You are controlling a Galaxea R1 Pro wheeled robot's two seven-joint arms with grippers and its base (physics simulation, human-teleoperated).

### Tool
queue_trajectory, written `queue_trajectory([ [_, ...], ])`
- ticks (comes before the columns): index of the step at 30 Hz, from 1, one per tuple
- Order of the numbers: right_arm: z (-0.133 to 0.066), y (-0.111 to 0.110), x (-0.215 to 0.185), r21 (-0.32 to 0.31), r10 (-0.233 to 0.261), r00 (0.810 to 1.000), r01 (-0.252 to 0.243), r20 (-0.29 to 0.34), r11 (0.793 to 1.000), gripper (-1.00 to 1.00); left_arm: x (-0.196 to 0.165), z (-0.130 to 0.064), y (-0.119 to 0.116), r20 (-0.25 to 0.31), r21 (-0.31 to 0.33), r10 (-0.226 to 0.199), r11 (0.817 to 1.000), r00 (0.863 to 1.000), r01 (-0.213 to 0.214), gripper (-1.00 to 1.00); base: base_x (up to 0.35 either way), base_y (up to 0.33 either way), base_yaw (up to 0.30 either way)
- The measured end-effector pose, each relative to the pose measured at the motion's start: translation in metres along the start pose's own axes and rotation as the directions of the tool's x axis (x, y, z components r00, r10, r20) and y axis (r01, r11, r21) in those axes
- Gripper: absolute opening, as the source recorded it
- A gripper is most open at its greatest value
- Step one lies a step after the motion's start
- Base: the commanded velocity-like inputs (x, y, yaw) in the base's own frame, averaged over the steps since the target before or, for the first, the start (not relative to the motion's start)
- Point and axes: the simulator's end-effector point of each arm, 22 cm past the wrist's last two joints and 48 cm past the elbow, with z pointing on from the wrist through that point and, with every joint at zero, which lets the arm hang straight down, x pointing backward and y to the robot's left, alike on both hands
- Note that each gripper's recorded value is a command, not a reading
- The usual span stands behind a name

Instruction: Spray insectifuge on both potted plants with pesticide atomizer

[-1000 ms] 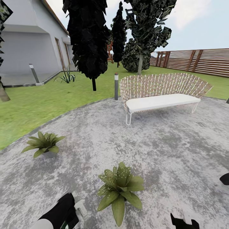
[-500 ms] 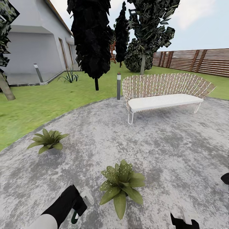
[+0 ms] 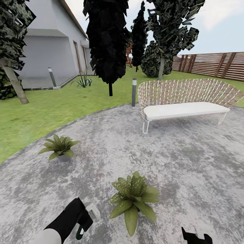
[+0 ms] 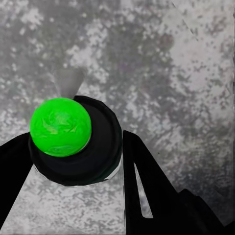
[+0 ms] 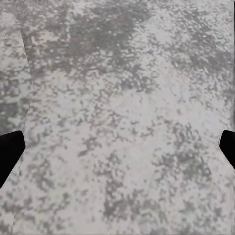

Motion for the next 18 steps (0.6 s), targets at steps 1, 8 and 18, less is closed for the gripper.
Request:
queue_trajectory([
  [1, 0.0, 0.0, 0.0, 0.0, 0.0, 1.0, 0.0, 0.0, 1.0, 1.0, 0.0, 0.0, 0.0, 0.0, 0.0, 0.0, 1.0, 1.0, 0.0, -1.0, 0.014, -0.235, 0.003],
  [8, 0.0, 0.0013, 0.0004, -0.002, 0.0, 1.0, 0.0, -0.001, 1.0, 1.0, 0.0005, -0.0006, 0.0023, -0.002, -0.006, 0.002, 1.0, 1.0, -0.002, -1.0, 0.002, -0.039, 0.0],
  [18, 0.0001, 0.0015, 0.0003, -0.002, 0.0, 1.0, 0.0, -0.001, 1.0, 1.0, -0.0029, -0.0014, 0.0004, 0.006, -0.001, -0.005, 1.0, 1.0, 0.005, -1.0, 0.0, 0.0, 0.16],
])
